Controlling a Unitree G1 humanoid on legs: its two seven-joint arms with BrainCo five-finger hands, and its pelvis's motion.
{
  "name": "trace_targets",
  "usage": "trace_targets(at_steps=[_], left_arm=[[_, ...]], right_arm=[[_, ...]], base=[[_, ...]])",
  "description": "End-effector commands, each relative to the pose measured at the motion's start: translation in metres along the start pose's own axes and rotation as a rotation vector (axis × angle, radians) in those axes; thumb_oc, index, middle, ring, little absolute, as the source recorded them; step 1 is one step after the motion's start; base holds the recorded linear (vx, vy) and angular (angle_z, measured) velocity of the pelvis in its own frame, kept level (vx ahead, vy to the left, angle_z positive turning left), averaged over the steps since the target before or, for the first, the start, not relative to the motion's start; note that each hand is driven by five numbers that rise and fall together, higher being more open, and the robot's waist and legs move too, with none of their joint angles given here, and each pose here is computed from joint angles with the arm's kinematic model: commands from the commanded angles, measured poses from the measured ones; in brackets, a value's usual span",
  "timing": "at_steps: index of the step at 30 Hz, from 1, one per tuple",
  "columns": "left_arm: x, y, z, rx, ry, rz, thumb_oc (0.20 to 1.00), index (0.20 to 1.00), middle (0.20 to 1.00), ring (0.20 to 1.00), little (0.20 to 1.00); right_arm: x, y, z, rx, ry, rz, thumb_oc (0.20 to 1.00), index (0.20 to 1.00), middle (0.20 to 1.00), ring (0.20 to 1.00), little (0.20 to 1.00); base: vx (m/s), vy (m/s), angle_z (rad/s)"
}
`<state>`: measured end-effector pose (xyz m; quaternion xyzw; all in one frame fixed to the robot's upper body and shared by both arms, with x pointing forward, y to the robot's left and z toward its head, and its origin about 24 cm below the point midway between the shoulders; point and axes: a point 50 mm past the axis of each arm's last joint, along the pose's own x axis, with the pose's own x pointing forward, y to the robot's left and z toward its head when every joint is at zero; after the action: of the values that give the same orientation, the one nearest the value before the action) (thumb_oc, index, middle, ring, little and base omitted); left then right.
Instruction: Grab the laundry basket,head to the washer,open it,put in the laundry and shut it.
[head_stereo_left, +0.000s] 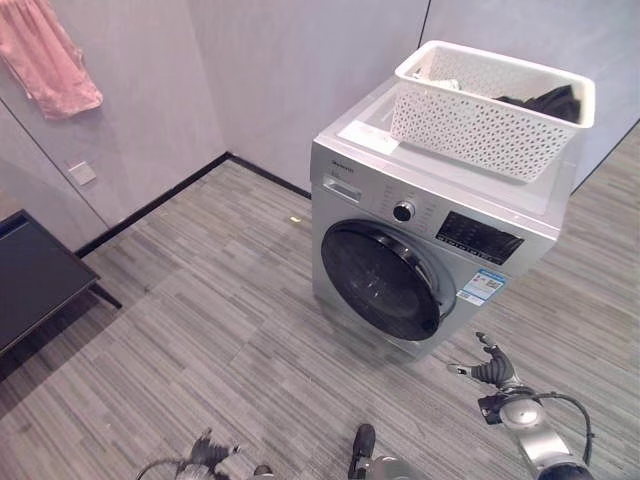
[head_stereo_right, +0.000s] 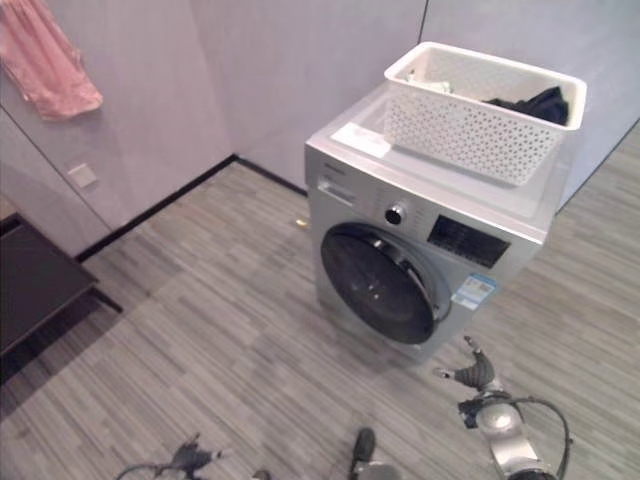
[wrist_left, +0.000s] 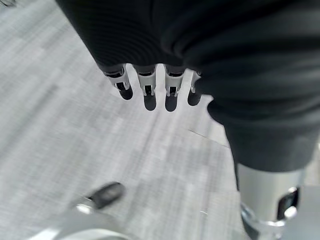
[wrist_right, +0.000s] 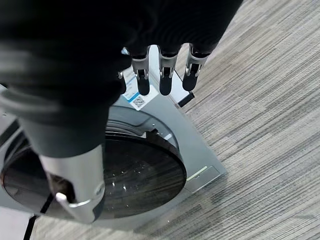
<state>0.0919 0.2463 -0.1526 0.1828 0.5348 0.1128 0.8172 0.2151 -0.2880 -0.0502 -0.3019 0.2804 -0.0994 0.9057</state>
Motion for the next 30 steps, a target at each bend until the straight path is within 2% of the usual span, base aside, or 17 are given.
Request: trace_targets(at_steps=[1,8,13,15,19,20,23,27,30], left_arm=[[0.006,0.02,0.01,0.018,-0.029,0.06,1.0,1.0,1.0,1.0,1.0],[0.006,0.016,0.025,-0.013,-0.091,0.038,1.0,1.0,1.0,1.0,1.0],[0.006,0.015,0.034,-0.024,-0.125,0.033,1.0,1.0,1.0,1.0,1.0],[0.005,0.01,0.042,-0.021,-0.168,0.008,1.0,1.0,1.0,1.0,1.0],[0.005,0.009,0.047,-0.027,-0.193,0.005,1.0,1.0,1.0,1.0,1.0],[0.004,0.008,0.048,-0.025,-0.205,-0.005,1.0,1.0,1.0,1.0,1.0],[0.004,0.006,0.051,-0.026,-0.221,-0.014,1.0,1.0,1.0,1.0,1.0],[0.003,0.005,0.058,-0.023,-0.246,-0.017,1.0,1.0,1.0,1.0,1.0],[0.003,0.0,0.069,-0.056,-0.27,-0.007,1.0,1.0,1.0,1.0,1.0]], right_arm=[[0.014,-0.02,0.036,-0.008,-0.131,-0.063,1.0,1.0,1.0,1.0,1.0],[0.026,-0.078,0.061,-0.099,-0.183,-0.276,1.0,1.0,1.0,1.0,1.0],[0.033,-0.086,0.079,-0.081,-0.212,-0.323,1.0,1.0,1.0,1.0,1.0],[0.047,-0.085,0.103,-0.002,-0.207,-0.326,1.0,1.0,1.0,1.0,1.0],[0.053,-0.105,0.127,0.015,-0.231,-0.376,1.0,1.0,1.0,1.0,1.0],[0.054,-0.12,0.149,0.077,-0.263,-0.409,1.0,1.0,1.0,1.0,1.0],[0.054,-0.135,0.181,0.079,-0.311,-0.435,1.0,1.0,1.0,1.0,1.0],[0.053,-0.137,0.207,0.074,-0.356,-0.425,1.0,1.0,1.0,1.0,1.0],[0.055,-0.076,0.224,0.053,-0.432,-0.271,1.0,1.0,1.0,1.0,1.0]], base=[[0.08,-0.039,-0.03],[0.0,-0.077,0.19],[0.01,-0.058,0.11],[-0.05,-0.007,0.0],[-0.05,0.0,0.12],[-0.05,-0.008,0.22],[-0.05,-0.003,0.07],[-0.02,-0.017,-0.03],[0.01,-0.033,-0.16]])
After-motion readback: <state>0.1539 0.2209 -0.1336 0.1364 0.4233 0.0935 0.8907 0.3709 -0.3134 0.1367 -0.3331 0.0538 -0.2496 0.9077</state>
